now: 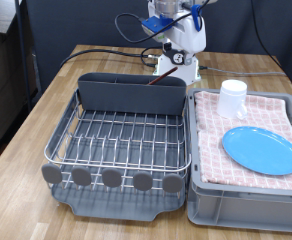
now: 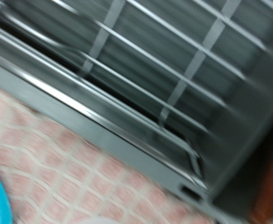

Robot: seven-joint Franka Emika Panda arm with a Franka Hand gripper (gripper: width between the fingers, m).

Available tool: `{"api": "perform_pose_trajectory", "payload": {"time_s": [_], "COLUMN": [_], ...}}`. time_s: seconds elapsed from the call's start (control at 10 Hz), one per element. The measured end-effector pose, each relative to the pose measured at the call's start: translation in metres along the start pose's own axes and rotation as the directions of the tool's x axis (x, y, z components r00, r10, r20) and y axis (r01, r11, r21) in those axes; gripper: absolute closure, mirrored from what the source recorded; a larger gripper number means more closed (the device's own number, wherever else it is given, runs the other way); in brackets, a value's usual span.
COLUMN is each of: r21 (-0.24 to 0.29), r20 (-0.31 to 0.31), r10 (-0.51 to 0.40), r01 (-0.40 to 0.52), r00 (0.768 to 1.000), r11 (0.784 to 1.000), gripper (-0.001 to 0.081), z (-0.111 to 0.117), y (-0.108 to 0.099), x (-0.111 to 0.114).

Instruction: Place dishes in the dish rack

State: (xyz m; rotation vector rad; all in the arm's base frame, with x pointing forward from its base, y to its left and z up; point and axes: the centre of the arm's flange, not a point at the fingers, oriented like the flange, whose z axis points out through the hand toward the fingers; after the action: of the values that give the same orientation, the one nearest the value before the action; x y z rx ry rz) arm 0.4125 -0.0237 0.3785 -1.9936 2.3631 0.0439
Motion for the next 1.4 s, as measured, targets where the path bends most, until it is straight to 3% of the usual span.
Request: {"api": "perform_pose_trajectory", "payload": {"time_s": [0.2,0.6,0.8,1.1,1.4], "r21": [0.062,0.013,-0.007,0.009,0.029], "r20": [-0.026,-0.036,-0.042,-0.043,-0.054], "r10": [-0.127,-0.266,-0.351,-0.342,-0.348], "r01": [0.129,0.267,0.351,0.342,0.35], "r00": [0.992,0.963,0.935,0.939,0.936], "r11": [0.99,0.964,0.936,0.94,0.936], "gripper": [0.0003,0.0003,0.0003,0.0003,0.0003], "z": [0.008,0.017,0.019,0.017,0.007], "y": [-0.015,-0.029,-0.035,-0.035,-0.027], "x": [-0.023,-0.081,-0.104,-0.107,-0.139]}}
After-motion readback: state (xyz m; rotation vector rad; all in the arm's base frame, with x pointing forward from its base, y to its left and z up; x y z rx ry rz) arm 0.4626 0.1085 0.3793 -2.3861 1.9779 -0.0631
